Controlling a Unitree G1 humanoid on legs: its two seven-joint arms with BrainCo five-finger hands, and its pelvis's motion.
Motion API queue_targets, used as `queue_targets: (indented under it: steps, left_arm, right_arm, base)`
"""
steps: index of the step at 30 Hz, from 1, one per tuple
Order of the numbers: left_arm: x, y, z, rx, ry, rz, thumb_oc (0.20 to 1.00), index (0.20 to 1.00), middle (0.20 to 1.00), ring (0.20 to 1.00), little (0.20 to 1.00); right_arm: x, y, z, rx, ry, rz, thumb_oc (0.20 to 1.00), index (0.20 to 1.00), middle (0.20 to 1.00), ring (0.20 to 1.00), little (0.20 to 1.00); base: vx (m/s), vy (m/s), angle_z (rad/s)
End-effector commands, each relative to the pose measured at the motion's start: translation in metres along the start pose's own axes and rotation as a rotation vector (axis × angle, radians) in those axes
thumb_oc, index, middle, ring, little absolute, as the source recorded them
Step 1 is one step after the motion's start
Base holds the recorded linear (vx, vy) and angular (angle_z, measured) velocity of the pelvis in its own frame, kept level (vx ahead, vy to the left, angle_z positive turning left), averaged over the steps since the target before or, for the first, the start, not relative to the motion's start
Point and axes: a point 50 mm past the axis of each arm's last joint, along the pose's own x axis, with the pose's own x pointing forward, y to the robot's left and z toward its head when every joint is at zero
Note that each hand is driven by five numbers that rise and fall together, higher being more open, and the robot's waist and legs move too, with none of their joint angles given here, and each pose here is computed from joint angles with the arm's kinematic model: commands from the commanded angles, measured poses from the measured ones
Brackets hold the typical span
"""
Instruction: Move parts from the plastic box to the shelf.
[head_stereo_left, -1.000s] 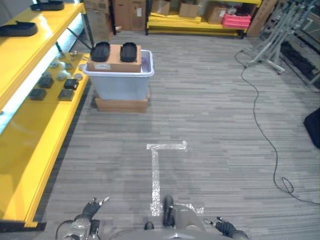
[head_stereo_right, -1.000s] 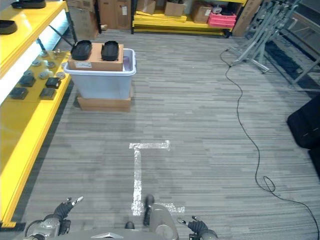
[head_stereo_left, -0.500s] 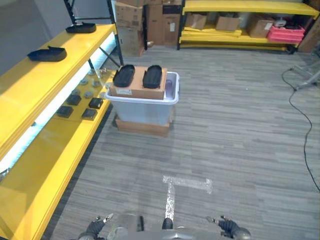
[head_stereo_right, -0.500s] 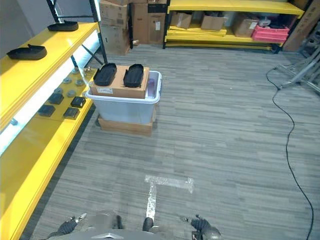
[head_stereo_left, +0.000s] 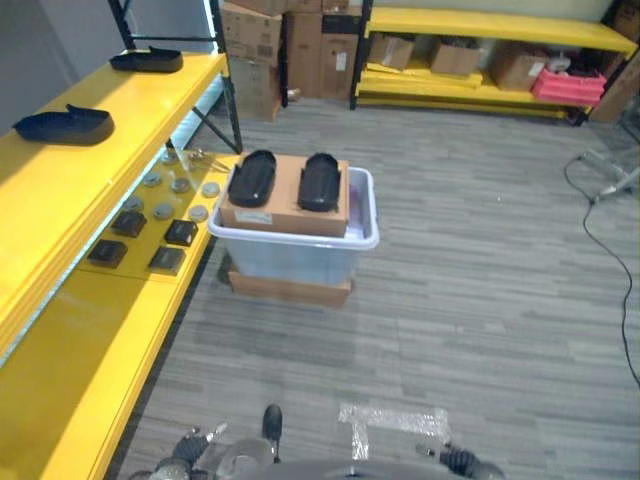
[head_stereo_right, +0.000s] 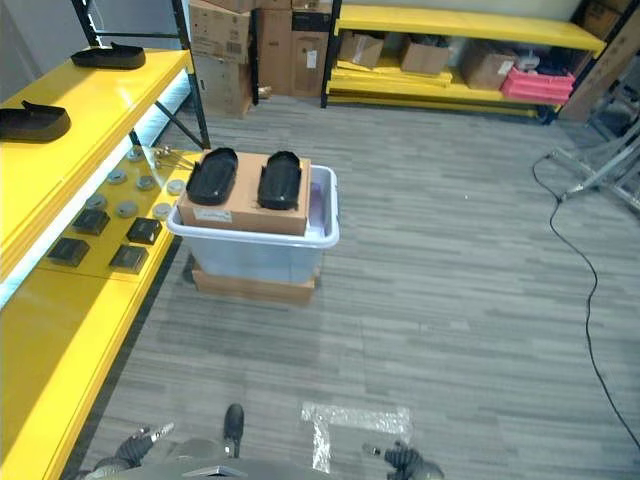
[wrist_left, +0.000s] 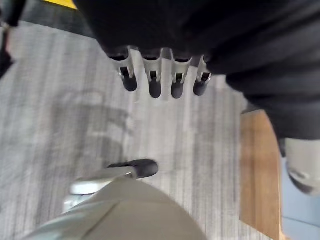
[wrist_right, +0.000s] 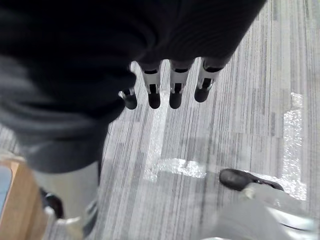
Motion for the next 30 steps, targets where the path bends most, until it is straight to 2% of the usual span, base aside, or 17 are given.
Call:
queue_targets:
  steps: [1,2,6,9,15,17,23,30]
  left_arm:
    - [-0.001,0.026,-0.002,0.020,0.007,0.062,1.000,1.000,1.000,1.000,1.000]
    - [-0.001,0.026,-0.002,0.020,0.007,0.062,1.000,1.000,1.000,1.000,1.000]
    - [-0.002,0.058,0.009,-0.019,-0.033,0.162,1.000,1.000,1.000,1.000,1.000]
    - [0.000,0.061,0.028,-0.013,-0.092,0.179,1.000,1.000,1.000,1.000,1.000]
    - [0.000,0.043,0.020,-0.063,-0.089,0.135,1.000,1.000,1.000,1.000,1.000]
    - [0.000,0.022,0.006,-0.063,-0.041,0.074,1.000,1.000,1.000,1.000,1.000]
    - [-0.006,0.000,-0.024,-0.013,0.064,0.010,1.000,1.000,1.000,1.000,1.000]
    - [-0.008,0.005,-0.032,-0.001,0.092,0.015,1.000,1.000,1.000,1.000,1.000]
  right_arm:
    - [-0.001,-0.018,0.008,0.002,-0.020,-0.039,1.000,1.000,1.000,1.000,1.000]
    - [-0.001,-0.018,0.008,0.002,-0.021,-0.039,1.000,1.000,1.000,1.000,1.000]
    - [-0.002,-0.017,-0.002,0.005,-0.003,-0.039,1.000,1.000,1.000,1.000,1.000]
    - [-0.003,-0.019,-0.003,-0.013,-0.009,-0.056,1.000,1.000,1.000,1.000,1.000]
    - [-0.005,-0.030,-0.005,-0.001,-0.010,-0.096,1.000,1.000,1.000,1.000,1.000]
    - [-0.005,-0.043,0.003,0.032,-0.022,-0.142,1.000,1.000,1.000,1.000,1.000]
    - [-0.004,-0.050,0.025,0.090,-0.096,-0.173,1.000,1.000,1.000,1.000,1.000]
    - [-0.003,-0.042,0.044,0.173,-0.193,-0.158,1.000,1.000,1.000,1.000,1.000]
  base:
    - [0.18,0.180,0.00]
    - [0.41,0.225,-0.13]
    - [0.39,0.009,-0.13]
    - [0.38,-0.048,0.63]
    - [0.28,-0.122,0.52]
    - [0.29,-0.194,0.31]
    - [0.25,-0.034,0.03]
    - [0.16,0.151,-0.41]
